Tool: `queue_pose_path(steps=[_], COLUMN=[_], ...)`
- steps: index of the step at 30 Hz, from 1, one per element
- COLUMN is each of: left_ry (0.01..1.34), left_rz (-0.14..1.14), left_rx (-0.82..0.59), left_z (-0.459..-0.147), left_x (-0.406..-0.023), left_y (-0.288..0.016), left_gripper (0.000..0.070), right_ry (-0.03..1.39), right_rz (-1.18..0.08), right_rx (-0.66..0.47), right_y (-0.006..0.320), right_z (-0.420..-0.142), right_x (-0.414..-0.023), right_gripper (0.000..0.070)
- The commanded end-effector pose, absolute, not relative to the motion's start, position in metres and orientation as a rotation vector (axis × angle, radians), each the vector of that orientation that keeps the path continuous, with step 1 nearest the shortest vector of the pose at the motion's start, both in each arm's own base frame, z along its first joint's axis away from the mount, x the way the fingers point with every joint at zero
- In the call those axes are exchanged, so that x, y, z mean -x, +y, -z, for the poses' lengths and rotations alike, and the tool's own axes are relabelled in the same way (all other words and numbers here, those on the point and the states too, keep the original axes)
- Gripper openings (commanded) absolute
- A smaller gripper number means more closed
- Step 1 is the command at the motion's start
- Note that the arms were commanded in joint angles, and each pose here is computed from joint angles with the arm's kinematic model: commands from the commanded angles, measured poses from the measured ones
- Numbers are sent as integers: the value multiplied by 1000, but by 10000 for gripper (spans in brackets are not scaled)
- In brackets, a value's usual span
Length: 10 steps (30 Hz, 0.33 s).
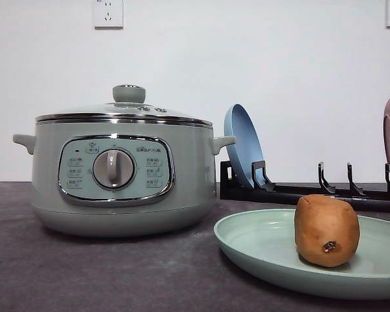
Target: Transfer potato from steamer to green plate
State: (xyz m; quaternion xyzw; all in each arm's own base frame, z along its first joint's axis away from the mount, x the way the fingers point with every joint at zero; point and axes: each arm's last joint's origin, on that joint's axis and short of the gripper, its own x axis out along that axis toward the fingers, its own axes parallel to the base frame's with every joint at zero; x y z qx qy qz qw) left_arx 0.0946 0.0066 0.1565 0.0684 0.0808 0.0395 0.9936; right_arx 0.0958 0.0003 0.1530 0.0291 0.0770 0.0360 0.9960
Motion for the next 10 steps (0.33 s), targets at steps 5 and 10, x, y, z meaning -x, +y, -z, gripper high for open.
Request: queue_pose_path(steps=[5,10], left_ry=[185,185], left_rz=[-82,-81], left_rx=[-135,-135], left_z=[-149,-149], left_x=[-95,-95], left_y=[7,7], left_gripper=[0,0], right_ry=[147,147], right_rz=[-71,-71], right_rx=[-57,-57], right_y=[0,0], right_z=[-152,-152], right_x=[-96,-96], right_gripper=[0,0])
